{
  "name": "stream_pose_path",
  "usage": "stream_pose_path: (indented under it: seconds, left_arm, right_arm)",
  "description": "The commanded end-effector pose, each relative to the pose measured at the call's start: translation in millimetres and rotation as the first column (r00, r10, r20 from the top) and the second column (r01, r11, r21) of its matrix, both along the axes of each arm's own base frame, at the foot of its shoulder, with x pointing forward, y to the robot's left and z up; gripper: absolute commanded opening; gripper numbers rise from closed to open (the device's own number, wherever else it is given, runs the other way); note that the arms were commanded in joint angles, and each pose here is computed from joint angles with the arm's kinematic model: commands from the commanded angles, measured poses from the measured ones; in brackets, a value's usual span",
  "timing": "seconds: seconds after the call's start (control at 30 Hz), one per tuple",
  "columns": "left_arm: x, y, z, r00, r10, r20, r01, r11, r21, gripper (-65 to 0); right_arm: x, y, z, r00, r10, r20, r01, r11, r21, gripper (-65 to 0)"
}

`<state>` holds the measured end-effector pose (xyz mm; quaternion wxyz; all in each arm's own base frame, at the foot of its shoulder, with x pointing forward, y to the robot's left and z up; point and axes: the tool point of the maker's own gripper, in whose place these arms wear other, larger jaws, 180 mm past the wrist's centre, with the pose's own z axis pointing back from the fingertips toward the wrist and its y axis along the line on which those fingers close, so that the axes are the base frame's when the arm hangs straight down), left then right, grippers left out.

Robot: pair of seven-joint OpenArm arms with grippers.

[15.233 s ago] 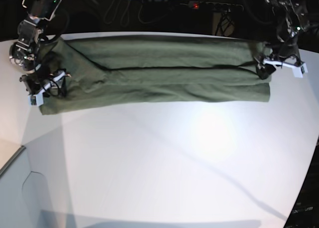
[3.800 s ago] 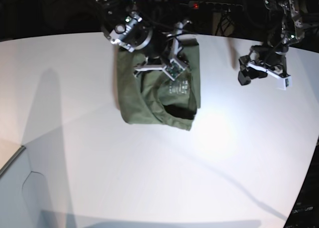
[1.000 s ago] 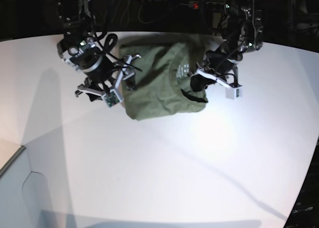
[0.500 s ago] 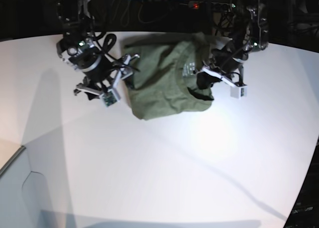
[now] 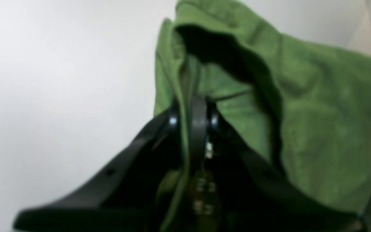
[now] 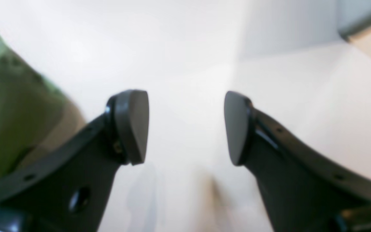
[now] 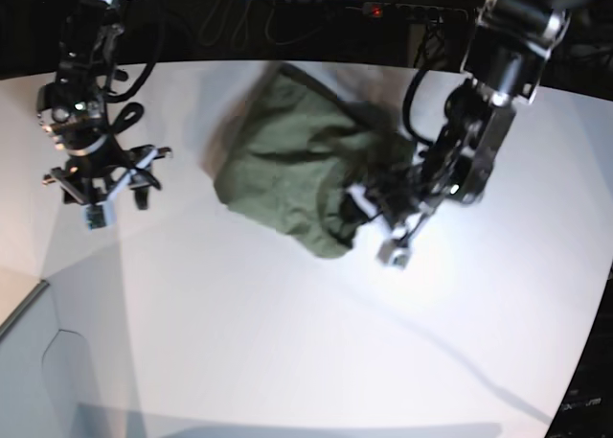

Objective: Layout the t-shirt on the table in an organized manner, then fold the t-shirt properly
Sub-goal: 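Push the bundle's side with the left gripper to tuck it under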

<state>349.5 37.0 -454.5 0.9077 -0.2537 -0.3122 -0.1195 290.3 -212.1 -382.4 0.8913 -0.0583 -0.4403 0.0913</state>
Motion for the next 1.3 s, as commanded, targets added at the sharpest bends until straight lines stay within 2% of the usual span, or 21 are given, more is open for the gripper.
stream_pose_path:
  seconds: [0.0,0.07,0.13,0.23,0.37,0.53,0.67,0.73,0.93,1.03,1.13,1.27]
  left_arm:
    - [20.6,-16.7,18.7,0.997,-0.05,0.06,0.051,0.999,-0.006,-65.0]
    - [31.7,-43.2,23.4,0.983,-0.168,0.074,0.164,0.985,0.056,-65.0]
    - [38.9,-67.0,27.3,0.957,-0.278,0.082,0.267,0.956,0.124,-65.0]
    - [42.8,-103.7,29.9,0.901,-0.428,0.076,0.402,0.887,0.228,-65.0]
    - [41.5,-143.7,33.2,0.833,-0.549,0.071,0.503,0.805,0.314,-65.0]
    - [34.1,-184.1,35.7,0.774,-0.614,0.153,0.548,0.772,0.322,-65.0]
    - [26.3,-200.8,31.7,0.75,-0.637,0.177,0.567,0.758,0.323,-65.0]
    - [25.1,-198.2,27.7,0.746,-0.644,0.171,0.571,0.75,0.335,-65.0]
    - [30.8,-197.7,32.4,0.747,-0.641,0.177,0.565,0.752,0.341,-64.6]
    - [42.2,-197.5,42.4,0.746,-0.636,0.197,0.549,0.755,0.357,-57.2]
    - [50.8,-199.8,53.6,0.74,-0.637,0.217,0.546,0.757,0.359,-43.5]
    - [56.0,-200.0,59.3,0.733,-0.641,0.228,0.543,0.753,0.371,-29.3]
  right_arm:
    - [5.5,-6.0,11.7,0.999,-0.011,0.045,0.012,1.0,-0.004,-28.1]
    - [0.7,-18.3,11.3,0.998,-0.044,0.042,0.045,0.999,-0.01,-28.1]
    - [-3.3,-28.1,11.5,0.997,-0.071,0.04,0.072,0.997,-0.016,-28.1]
    - [-10.0,-40.6,11.1,0.992,-0.118,0.039,0.119,0.993,-0.013,-28.1]
    - [-19.7,-55.9,10.5,0.982,-0.186,0.04,0.187,0.982,-0.004,-28.1]
    - [-28.1,-68.7,9.7,0.972,-0.232,0.037,0.232,0.973,-0.006,-28.1]
    - [-35.0,-75.2,7.7,0.968,-0.251,0.028,0.251,0.968,-0.012,-28.1]
    - [-36.0,-75.3,7.5,0.968,-0.25,0.026,0.251,0.968,-0.014,-28.1]
    - [-35.7,-74.8,7.5,0.968,-0.249,0.026,0.249,0.968,-0.013,-28.1]
    - [-35.2,-69.9,5.7,0.969,-0.247,0.024,0.247,0.969,-0.002,-28.1]
    - [-34.5,-68.4,5.5,0.969,-0.246,0.024,0.246,0.969,0.001,-28.1]
    - [-33.3,-63.6,4.7,0.969,-0.248,0.026,0.247,0.969,0.015,-28.1]
